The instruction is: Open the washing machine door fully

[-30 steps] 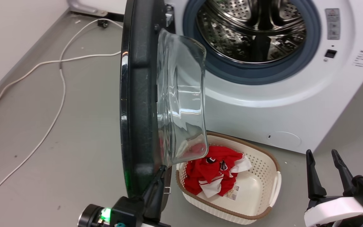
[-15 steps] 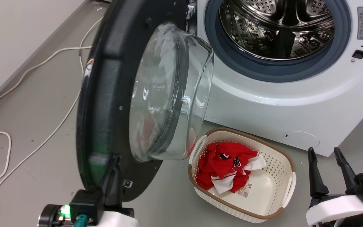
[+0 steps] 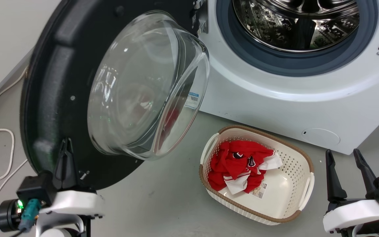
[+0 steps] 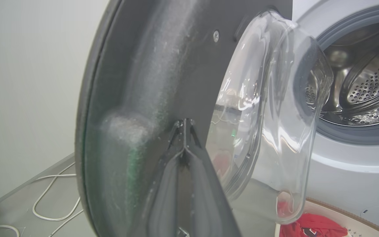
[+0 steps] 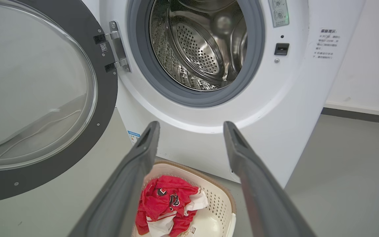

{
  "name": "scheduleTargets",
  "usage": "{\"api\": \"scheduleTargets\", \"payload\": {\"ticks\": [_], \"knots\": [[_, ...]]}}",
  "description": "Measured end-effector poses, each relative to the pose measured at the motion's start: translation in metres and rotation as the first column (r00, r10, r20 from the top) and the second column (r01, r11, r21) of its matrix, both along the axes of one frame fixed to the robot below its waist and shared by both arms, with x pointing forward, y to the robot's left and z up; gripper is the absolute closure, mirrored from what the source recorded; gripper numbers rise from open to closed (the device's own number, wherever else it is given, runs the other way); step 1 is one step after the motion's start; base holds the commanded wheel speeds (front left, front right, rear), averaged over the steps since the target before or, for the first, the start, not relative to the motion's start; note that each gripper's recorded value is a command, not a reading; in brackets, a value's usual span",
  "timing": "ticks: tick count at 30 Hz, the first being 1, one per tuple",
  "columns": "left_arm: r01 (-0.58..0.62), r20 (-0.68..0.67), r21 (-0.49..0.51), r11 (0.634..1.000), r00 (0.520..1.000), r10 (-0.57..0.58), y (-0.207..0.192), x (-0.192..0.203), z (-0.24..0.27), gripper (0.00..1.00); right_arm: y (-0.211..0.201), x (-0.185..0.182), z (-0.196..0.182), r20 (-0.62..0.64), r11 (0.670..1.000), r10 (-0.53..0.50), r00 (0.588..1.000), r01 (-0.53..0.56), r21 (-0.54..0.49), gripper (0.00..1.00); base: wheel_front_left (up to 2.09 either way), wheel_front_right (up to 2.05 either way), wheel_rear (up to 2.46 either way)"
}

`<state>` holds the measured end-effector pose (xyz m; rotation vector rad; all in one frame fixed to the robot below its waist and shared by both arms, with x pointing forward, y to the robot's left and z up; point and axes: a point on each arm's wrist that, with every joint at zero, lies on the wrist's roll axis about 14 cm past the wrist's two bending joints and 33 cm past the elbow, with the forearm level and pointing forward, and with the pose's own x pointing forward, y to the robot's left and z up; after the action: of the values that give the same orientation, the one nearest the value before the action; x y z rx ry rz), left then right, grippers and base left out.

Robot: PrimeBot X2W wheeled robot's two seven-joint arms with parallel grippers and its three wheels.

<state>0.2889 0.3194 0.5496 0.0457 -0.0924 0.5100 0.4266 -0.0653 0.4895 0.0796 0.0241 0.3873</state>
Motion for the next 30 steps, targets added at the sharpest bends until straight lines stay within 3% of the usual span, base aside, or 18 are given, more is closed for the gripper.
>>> {"api": "scheduleTargets", "payload": {"ticks": [19, 30], "knots": [[-0.133, 0.029, -0.013, 0.991, 0.991, 0.133, 0.083, 0.021, 0.0, 1.0, 0.0, 0.012, -0.014, -0.035, 1.0, -0.006, 0.999, 0.006, -0.007, 0.0, 0.0, 0.0, 0.0], [-0.173, 0.021, -0.021, 0.985, 0.985, 0.174, 0.11, 0.025, -0.001, 1.0, -0.005, 0.013, -0.013, -0.032, 1.0, -0.02, 0.999, 0.02, -0.007, 0.0, 0.0, 0.0, 0.0]]}}
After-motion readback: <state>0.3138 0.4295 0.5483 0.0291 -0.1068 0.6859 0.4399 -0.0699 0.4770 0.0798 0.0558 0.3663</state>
